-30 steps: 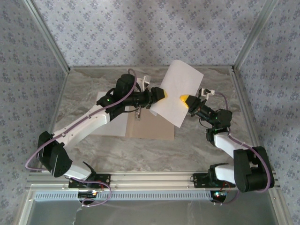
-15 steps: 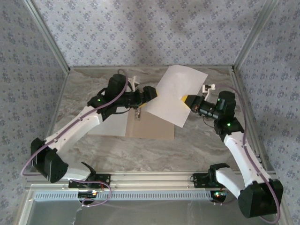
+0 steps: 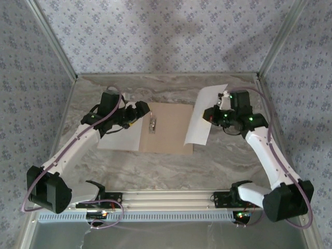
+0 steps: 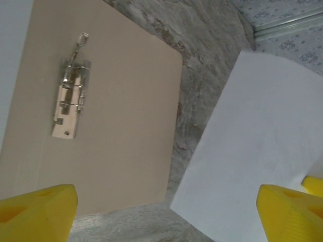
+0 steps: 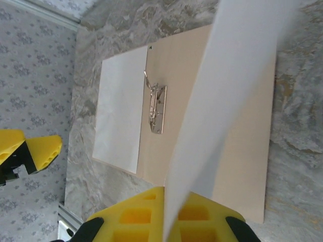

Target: Put the files into the folder

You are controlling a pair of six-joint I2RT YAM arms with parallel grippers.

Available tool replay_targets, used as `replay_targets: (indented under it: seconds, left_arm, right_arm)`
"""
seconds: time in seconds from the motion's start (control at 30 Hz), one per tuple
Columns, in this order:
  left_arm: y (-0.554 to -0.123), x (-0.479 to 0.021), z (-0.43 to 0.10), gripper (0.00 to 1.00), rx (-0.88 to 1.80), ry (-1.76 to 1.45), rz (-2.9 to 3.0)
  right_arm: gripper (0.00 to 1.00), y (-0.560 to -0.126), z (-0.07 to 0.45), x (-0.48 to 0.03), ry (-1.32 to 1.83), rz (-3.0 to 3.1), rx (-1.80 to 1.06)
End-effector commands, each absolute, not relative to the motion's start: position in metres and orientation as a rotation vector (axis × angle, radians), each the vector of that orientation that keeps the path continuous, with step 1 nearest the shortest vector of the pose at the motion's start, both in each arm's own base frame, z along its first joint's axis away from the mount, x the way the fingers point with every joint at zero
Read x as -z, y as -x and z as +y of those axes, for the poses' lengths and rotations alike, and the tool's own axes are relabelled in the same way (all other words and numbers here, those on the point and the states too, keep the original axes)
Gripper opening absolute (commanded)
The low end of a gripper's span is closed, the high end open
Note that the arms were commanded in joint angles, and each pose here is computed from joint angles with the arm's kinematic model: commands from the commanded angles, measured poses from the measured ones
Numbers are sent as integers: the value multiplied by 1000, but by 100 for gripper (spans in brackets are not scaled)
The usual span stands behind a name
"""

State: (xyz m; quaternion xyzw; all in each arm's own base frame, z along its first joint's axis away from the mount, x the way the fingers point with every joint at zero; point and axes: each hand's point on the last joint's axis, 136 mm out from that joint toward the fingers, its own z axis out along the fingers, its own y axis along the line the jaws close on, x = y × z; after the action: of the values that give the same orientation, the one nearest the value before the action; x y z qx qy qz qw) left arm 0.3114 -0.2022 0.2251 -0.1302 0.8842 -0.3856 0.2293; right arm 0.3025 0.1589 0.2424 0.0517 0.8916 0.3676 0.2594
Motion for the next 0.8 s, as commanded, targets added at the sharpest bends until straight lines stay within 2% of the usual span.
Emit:
replay_targets:
  seconds: [0.0,0.3,0.5,0.6,0.7,0.77]
  left_arm:
    - [-306,-225,-194,92,1058,347,2430]
    - [-305,-222,-181,92,1051,391,2421]
    - [-302,-228,-171,92,1041,412,2399]
    - [-300,-230,-167,92,1035,423,2389]
    - [-300,-231,-165,92,1035,429,2382]
    - [-300,-231,-165,92,1036,432,2382]
  right_arm:
    - [0,-310,180,-253,-63,2425,-999]
    - [0,-342,263,-290,62,2349,-1236]
    - [0,-346,290,-310,109,2258,-1386]
    - [0,-346,287,-293,82,2273,-1391]
    - [0,-351,278,-256,3,2312,-1371]
    - [0,-351,270,-214,-48,2376,-1351]
